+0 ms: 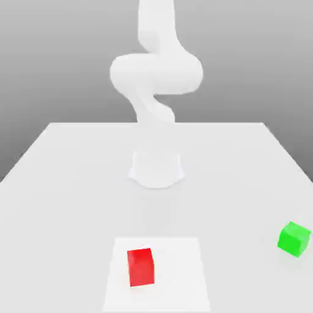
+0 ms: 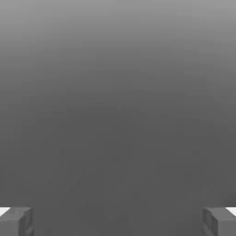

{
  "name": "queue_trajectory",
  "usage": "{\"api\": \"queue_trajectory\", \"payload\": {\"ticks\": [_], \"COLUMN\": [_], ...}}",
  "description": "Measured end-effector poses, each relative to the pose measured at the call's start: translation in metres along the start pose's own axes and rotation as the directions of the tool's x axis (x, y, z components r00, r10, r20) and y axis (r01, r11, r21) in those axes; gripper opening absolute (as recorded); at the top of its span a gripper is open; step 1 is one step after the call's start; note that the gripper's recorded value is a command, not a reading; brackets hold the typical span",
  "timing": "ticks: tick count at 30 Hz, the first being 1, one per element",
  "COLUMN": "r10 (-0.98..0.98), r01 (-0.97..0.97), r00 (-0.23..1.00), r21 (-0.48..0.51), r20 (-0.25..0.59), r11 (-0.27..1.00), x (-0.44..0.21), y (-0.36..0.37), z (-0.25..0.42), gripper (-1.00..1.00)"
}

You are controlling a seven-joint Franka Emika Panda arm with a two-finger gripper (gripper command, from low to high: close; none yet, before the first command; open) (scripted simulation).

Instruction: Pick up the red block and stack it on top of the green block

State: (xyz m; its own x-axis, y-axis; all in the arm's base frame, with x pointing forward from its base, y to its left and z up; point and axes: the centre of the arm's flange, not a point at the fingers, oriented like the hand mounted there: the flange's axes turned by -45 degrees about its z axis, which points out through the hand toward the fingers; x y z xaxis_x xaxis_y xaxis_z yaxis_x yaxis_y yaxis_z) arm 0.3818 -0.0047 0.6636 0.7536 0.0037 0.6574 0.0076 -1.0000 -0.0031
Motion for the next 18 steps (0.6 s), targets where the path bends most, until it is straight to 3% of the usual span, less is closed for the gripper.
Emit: {"api": "queue_trajectory", "payload": {"ticks": [8, 18], "r10": [-0.061, -0.137], "r01": [0.055, 0.110], "r00": [0.963, 0.820], "r21": [0.030, 0.082], "r20": [0.264, 0.556], "r11": [0.998, 0.991], "x": [-0.058, -0.205], "y": [0.012, 0.025], "z": [0.175, 0.330], "gripper": [0.00, 0.00]}}
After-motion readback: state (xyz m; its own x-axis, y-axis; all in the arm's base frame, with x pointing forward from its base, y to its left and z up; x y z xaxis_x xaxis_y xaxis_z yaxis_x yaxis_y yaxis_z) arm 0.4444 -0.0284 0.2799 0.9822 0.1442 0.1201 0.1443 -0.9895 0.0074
